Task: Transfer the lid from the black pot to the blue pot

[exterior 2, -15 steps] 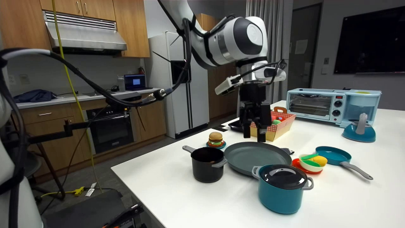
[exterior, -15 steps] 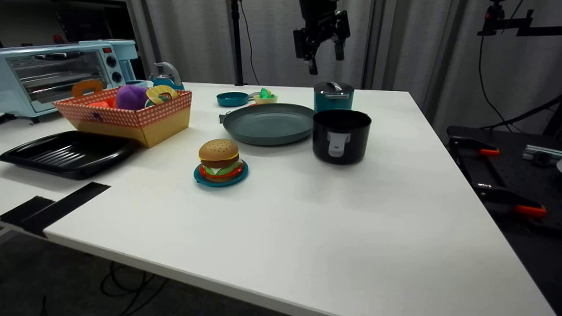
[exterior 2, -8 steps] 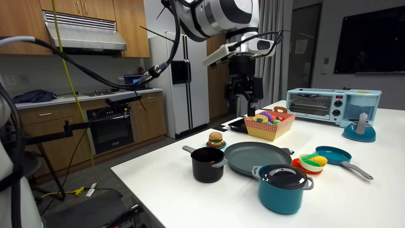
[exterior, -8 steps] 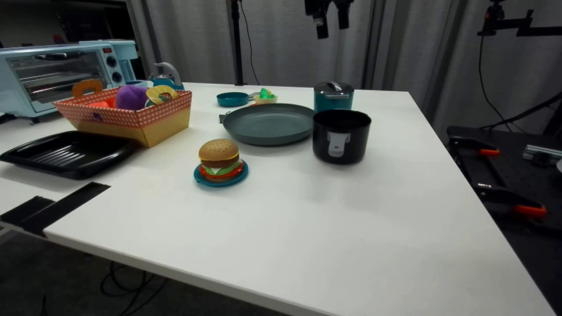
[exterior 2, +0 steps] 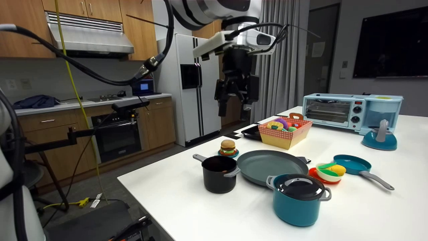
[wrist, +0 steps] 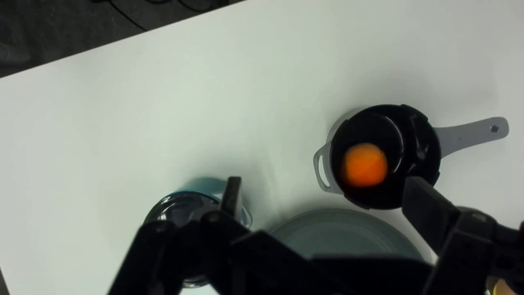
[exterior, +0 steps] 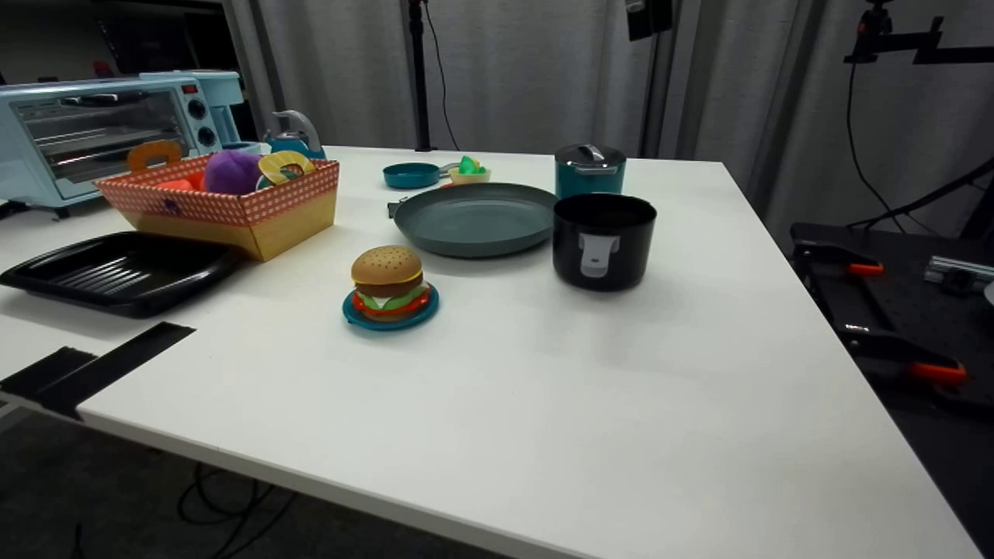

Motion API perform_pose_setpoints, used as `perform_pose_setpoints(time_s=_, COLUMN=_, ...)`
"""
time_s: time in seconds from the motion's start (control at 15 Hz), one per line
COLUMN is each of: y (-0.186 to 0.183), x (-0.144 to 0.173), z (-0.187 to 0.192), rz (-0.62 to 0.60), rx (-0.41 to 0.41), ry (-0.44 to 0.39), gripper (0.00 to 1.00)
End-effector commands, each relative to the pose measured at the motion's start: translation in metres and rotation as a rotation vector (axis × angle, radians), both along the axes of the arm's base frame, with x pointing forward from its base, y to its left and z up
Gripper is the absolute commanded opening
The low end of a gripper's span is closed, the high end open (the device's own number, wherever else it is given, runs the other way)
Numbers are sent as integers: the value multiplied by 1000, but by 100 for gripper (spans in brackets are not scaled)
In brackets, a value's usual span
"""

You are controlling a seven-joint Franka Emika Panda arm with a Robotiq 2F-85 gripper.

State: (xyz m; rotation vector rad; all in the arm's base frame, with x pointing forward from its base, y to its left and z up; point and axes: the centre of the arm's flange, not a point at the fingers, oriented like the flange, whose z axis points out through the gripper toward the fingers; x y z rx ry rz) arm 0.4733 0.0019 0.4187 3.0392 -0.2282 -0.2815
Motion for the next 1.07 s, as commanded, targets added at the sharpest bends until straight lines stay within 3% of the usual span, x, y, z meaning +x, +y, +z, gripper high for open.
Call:
perform_pose_setpoints(time_s=0.0, y=0, x=-44, z=5, rz=18, rx=41, ry=29, gripper=100)
perform_pose_setpoints(time_s=0.27, y=2, x=-67, z=2, rz=19, rx=35, ry=56, gripper=100)
perform_pose_setpoints(time_s=0.6, y=33, x=-87, z=25, rz=-4, rx=58, ry=101, gripper=100)
perform_pose_setpoints(time_s=0.67, y=23, x=-68, z=11, rz=23, rx=26, ry=97, gripper=100)
perform_pose_setpoints(time_s=1.0, y=29, x=-76, z=18, rz=22, rx=37, ry=101, gripper=100)
